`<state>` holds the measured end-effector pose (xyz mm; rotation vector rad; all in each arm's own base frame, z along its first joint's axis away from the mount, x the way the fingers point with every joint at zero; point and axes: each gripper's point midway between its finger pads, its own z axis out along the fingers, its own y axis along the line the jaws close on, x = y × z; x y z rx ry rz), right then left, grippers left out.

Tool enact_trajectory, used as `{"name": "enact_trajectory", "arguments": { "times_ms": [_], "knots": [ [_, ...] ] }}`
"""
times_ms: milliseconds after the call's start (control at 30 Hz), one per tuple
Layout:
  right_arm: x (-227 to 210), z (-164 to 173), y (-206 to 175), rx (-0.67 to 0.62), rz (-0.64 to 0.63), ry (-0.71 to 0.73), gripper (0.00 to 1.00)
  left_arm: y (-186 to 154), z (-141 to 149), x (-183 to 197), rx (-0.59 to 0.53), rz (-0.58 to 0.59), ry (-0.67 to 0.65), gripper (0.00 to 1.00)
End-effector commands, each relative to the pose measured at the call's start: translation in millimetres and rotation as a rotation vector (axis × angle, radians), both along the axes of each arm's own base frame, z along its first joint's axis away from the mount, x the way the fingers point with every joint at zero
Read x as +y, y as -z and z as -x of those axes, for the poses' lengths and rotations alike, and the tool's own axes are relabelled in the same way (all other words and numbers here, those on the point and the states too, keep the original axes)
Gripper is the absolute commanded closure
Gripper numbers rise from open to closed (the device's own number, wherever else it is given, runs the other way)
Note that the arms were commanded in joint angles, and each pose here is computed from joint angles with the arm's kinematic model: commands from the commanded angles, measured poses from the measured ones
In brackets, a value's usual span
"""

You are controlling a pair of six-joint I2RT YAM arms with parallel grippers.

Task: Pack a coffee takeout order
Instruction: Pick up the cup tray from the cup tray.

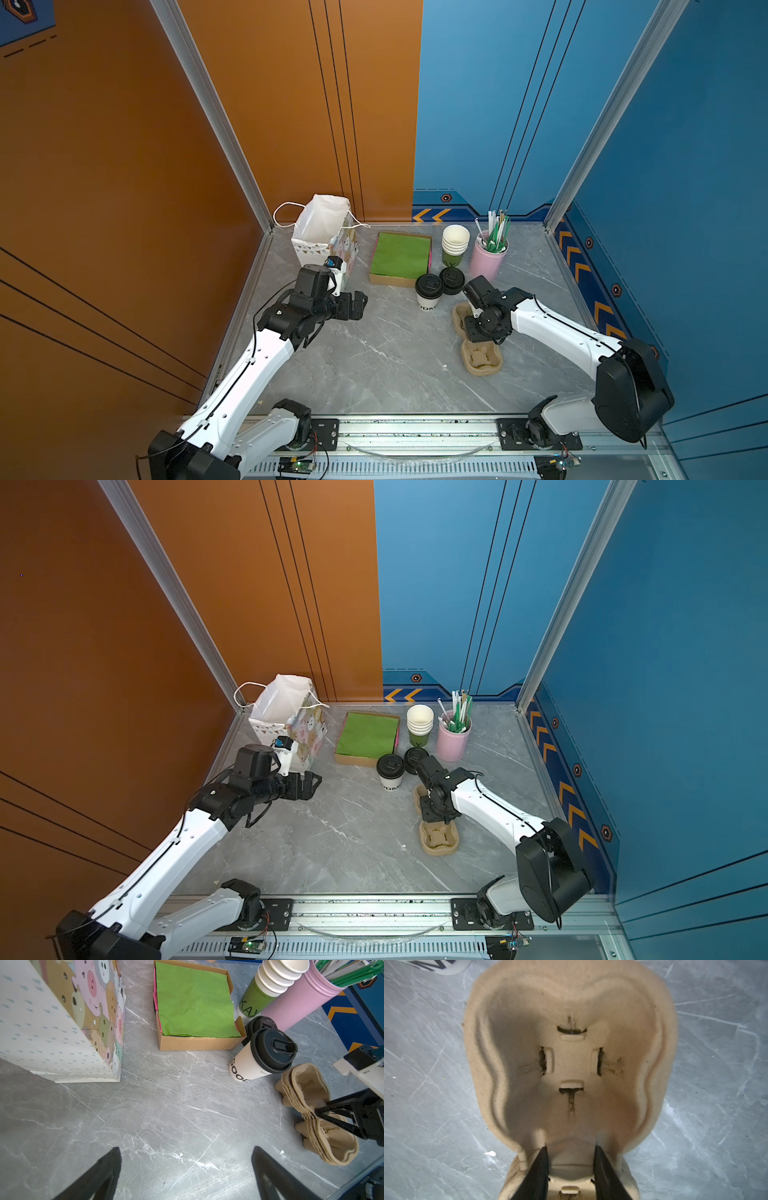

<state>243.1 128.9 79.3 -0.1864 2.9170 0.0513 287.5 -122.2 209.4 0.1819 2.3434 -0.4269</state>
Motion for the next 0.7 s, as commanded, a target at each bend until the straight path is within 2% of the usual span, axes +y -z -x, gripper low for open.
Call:
{"name": "enact_trajectory", "arguments": {
  "times_ms": [0,467,567,667],
  "knots": [
    [-5,0,-19,-0.038,-0.007,0.019,0.65,-3,1,0,-0.013,0.022,-0.004,0.02],
    [-10,1,-54,-0.111,-0.024,0.028,0.64,-10,-1,1,-0.034,0.022,-0.007,0.02],
    [-11,0,-69,-0.141,-0.037,0.032,0.64,-26,-5,1,-0.070,0.025,0.000,0.02],
    [-13,0,-90,-0.192,-0.053,0.039,0.64,-59,-13,5,-0.143,-0.005,-0.003,0.02]
  ]
}}
